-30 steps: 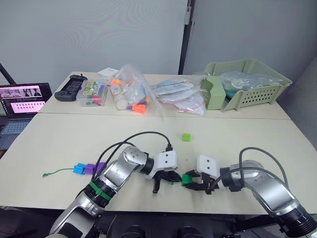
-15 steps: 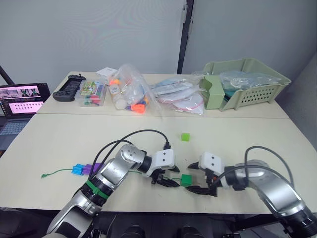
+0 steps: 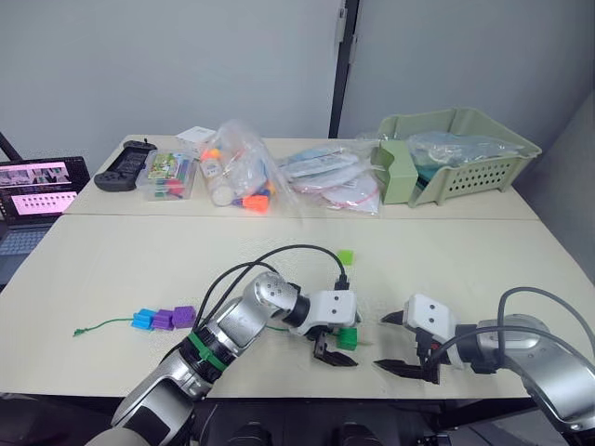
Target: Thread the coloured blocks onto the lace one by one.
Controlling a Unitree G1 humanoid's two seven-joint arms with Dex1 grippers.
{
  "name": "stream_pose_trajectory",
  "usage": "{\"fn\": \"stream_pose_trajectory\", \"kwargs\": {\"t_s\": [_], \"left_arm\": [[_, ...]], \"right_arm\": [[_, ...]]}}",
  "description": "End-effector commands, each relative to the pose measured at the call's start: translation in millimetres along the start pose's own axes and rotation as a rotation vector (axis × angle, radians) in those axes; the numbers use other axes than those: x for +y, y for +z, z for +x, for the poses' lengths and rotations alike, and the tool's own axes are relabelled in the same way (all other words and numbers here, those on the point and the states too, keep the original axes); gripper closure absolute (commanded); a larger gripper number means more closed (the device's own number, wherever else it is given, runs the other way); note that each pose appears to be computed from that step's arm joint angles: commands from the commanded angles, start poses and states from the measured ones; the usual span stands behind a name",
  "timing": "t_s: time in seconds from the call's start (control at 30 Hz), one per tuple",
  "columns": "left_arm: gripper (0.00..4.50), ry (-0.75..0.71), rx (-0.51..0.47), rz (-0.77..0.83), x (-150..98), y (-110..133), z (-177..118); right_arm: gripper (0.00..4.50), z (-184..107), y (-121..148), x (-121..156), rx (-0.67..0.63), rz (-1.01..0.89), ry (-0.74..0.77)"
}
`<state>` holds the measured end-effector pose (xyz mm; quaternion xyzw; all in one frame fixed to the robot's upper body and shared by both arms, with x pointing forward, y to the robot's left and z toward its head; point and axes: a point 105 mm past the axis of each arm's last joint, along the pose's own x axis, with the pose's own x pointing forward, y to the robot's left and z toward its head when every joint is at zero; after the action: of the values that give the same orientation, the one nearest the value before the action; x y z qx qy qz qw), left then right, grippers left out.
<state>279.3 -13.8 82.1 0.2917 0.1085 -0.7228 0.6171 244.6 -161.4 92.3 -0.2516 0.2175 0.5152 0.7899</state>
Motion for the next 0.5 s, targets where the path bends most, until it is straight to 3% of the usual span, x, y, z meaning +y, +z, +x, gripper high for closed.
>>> {"fn": "stream_pose_trajectory", "kwargs": {"t_s": [0.03,0.23,0.5], "left_arm": [[1.49,0.014,-0.002,0.048,4.2,5.8,-2.1],[3.3,0.012,-0.003,0.043,3.3,4.7,-2.1],[3.29,0.001,-0.008,0.049,1.0,5.0,-2.6]], "right_arm": [[0.0,-0.6,4.6,-0.8,-0.014,-0.022,-0.007],[0.0,2.9,7.1,-1.9,-0.021,-0.027,-0.001],[0.0,13.5,8.8,-2.4,-0.03,-0.028,0.016]]}}
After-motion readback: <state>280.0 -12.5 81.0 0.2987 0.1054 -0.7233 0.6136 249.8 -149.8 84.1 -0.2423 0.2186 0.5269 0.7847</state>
